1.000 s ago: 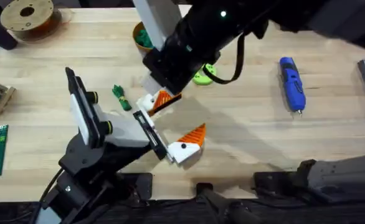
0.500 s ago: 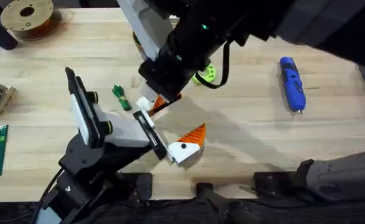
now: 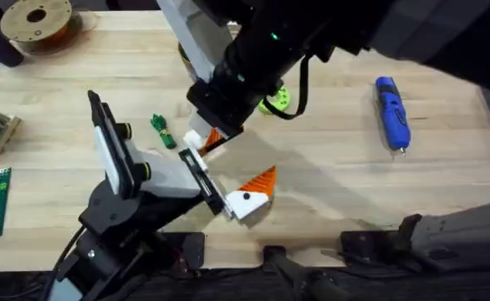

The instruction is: Pick up the gripper from the table and insert it into the empty holder that is missing its gripper. Then pick up a screw, insert it into the mounting hole, and use the screwdriver to tighten it. Finally, clean up the table by picking up the vegetable and placing it into the bucket.

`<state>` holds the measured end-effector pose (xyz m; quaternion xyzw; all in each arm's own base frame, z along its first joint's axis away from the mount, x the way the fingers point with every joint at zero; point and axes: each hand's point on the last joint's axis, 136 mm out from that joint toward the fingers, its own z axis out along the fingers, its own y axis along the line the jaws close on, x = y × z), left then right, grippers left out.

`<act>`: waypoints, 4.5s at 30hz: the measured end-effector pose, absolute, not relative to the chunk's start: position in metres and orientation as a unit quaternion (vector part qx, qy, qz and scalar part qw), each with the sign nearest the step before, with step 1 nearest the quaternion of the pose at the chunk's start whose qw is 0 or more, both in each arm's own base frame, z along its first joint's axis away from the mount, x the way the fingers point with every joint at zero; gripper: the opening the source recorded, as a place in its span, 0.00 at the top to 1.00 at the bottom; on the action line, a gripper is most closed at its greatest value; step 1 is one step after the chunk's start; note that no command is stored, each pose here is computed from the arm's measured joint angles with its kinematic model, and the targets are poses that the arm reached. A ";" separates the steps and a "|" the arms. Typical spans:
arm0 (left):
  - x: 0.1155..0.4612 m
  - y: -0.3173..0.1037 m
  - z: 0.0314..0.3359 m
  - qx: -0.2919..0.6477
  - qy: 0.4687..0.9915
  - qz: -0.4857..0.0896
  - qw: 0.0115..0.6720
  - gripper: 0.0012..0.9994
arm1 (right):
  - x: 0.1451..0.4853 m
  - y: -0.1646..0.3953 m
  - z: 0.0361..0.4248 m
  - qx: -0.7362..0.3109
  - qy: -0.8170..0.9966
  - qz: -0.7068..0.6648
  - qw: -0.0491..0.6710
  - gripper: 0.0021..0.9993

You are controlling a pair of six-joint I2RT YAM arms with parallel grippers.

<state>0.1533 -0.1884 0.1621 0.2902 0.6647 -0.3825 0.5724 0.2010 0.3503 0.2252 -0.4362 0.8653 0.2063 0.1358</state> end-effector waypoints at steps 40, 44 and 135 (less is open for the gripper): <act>0.153 -0.189 0.161 0.289 0.667 -0.383 0.570 0.01 | 0.224 0.310 0.232 -0.398 0.888 0.188 0.130 0.05; 0.153 -0.189 0.161 0.290 0.666 -0.382 0.571 0.01 | 0.224 0.288 0.245 -0.382 0.891 0.194 0.152 0.05; 0.154 -0.188 0.161 0.292 0.665 -0.380 0.572 1.00 | 0.336 -0.077 0.073 -0.141 0.978 -0.025 0.155 0.01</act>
